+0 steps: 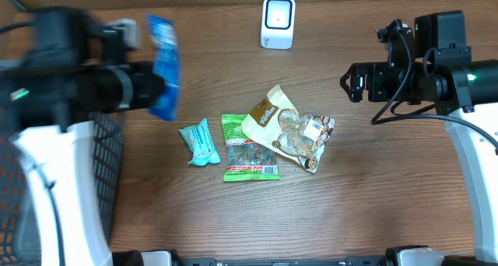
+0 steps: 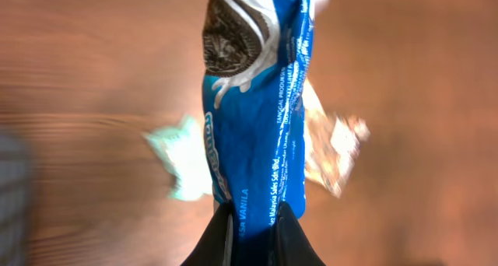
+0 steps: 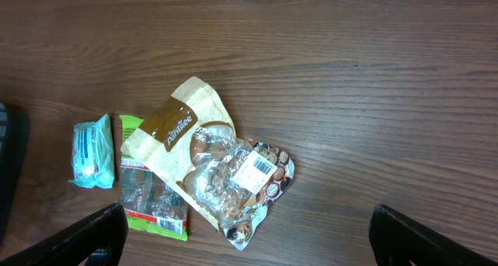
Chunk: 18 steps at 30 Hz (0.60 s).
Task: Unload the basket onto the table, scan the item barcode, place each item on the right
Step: 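Lower the blue packet beside the green bag and release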
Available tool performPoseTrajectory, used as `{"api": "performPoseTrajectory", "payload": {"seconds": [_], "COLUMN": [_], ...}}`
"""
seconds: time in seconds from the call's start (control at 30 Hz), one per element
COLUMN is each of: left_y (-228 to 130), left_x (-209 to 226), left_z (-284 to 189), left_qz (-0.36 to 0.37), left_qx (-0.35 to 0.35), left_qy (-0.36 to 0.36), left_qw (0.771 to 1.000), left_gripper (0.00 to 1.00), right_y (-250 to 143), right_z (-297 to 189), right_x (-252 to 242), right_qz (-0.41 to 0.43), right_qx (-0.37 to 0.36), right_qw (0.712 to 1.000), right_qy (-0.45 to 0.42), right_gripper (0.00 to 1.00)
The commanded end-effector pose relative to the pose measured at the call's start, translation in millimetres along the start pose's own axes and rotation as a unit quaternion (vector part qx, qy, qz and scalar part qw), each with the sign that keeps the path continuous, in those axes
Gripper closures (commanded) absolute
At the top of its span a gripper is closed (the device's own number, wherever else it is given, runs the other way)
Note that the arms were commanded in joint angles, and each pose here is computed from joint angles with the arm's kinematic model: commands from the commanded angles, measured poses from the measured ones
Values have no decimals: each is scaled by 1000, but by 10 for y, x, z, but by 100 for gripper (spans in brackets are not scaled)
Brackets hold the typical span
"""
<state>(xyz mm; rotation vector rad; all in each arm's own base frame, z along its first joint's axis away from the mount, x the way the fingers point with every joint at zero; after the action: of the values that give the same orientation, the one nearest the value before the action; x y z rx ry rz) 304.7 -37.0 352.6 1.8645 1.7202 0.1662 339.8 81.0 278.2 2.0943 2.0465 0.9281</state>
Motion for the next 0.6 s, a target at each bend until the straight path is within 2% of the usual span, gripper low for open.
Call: {"api": "performPoseTrajectory", "payload": {"seconds": [0.0, 0.13, 0.27, 0.37, 0.57], "left_y": [-225, -603, -938, -1166, -1418], "left_x": [-251, -318, -312, -230, -180], "left_z": [589, 1214, 1711, 2017, 2429], "left_qz": [8, -4, -18, -34, -45], "left_qx": [102, 211, 276, 303, 322], "left_qy": [-22, 2, 24, 54, 62], "left_qw": [995, 977, 961, 951, 943], "left_gripper": [96, 96, 96, 96, 96], "right_y": [71, 71, 71, 71, 98], "right_z": [-76, -76, -76, -76, -77], "right_x": [75, 75, 74, 75, 81], "right_qz": [-7, -7, -7, -7, -9], "right_qx": [-15, -15, -15, -15, -21], "right_qw": [1000, 1000, 1000, 1000, 1000], "right_qy": [10, 9, 9, 9, 11], "right_gripper": [0, 0, 0, 0, 0]}}
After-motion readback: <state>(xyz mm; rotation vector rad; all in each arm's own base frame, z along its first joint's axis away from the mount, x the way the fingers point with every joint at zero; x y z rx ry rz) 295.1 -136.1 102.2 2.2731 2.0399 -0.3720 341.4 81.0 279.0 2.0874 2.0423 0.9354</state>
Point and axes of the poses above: each gripper's point midway between its finger pads, its own z axis out along the fingers, its own x axis along the line the jaws close on, y = z × x, the point moved 2 cm from there along -z, back along the fingers, and after that the axes turned 8 degrees about z, right-handed, at the moved point
